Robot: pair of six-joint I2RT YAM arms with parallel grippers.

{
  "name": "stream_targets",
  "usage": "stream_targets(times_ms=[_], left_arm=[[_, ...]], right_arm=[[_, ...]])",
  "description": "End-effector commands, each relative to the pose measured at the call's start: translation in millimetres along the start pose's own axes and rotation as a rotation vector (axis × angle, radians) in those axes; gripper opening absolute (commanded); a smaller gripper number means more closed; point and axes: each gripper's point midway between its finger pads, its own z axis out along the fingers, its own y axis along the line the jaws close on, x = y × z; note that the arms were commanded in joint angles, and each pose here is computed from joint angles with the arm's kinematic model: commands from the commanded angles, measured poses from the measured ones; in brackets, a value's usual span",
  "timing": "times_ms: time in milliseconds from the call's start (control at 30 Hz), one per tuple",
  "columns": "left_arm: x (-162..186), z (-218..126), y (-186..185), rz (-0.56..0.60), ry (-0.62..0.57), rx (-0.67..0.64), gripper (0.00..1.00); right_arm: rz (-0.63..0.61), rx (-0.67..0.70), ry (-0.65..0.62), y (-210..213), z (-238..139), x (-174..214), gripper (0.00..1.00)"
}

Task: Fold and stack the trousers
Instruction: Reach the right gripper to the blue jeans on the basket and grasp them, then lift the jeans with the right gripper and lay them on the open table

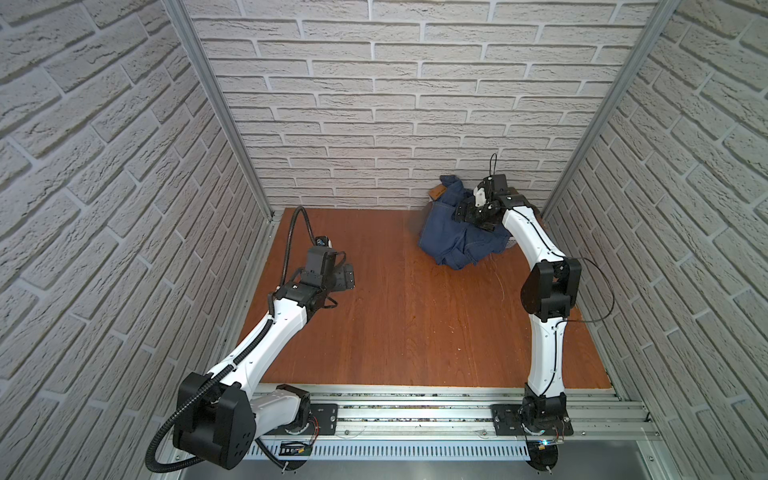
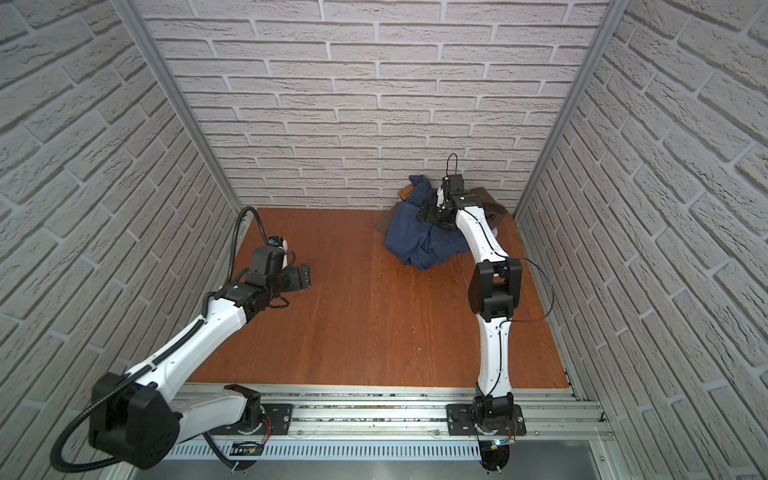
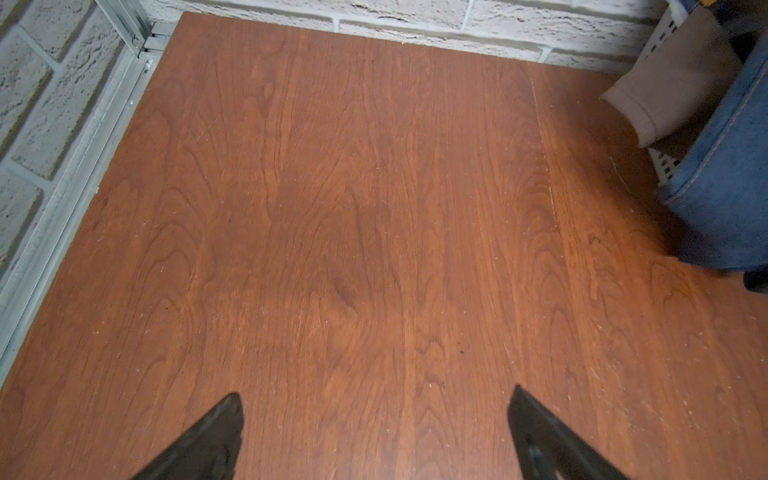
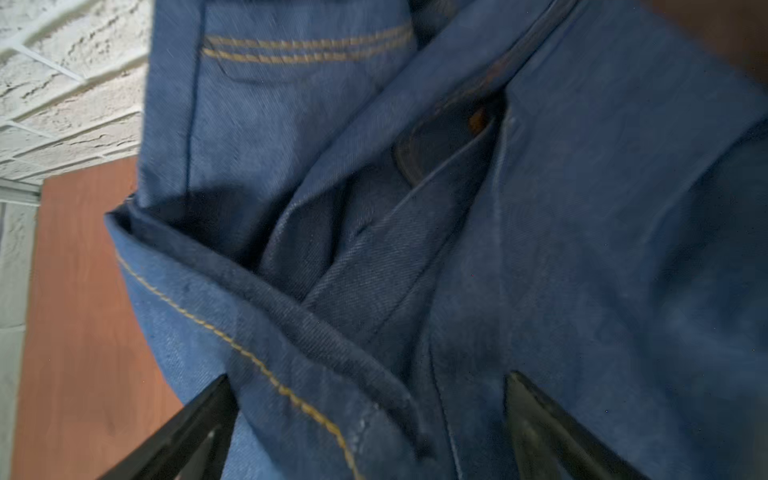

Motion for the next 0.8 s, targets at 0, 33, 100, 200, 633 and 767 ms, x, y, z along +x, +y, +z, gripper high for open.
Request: stream_targets(times_ms=[0, 33, 100, 200, 633, 767], left_arm=[[-12.1, -4.7, -2.5, -0.010, -0.033, -0.004, 0.98], [-12.2, -4.8, -2.7, -0.010, -0.033, -0.004, 0.98], [-11.9, -4.6, -2.8, -0.008, -0.033, -0.006, 0.98], [-12.3, -3.4, -3.9, -0.005, -0.031, -0.006, 0.98], [-14.2, -6.9, -6.7, 0.011, -0.039, -0.009, 0.98], [-16.3, -10.6, -6.6, 0.009, -0.047, -0.006, 0.98]], right_arm=[[0.003, -0.089, -0.016, 15.2, -6.0, -6.6, 1.00], [0.007, -0.089, -0.007, 13.3, -2.4, -4.4, 1.00], [0.015, -0.099, 0.017, 12.9, 6.7, 1.1, 1.00], [0.016, -0.097, 0.037, 14.4, 18.7, 7.8, 1.00], [-0.002, -0.097, 0.009, 20.4, 31.7, 3.4, 0.55], [-0.015, -0.132, -0.048, 34.5, 6.3, -12.7, 0.15]])
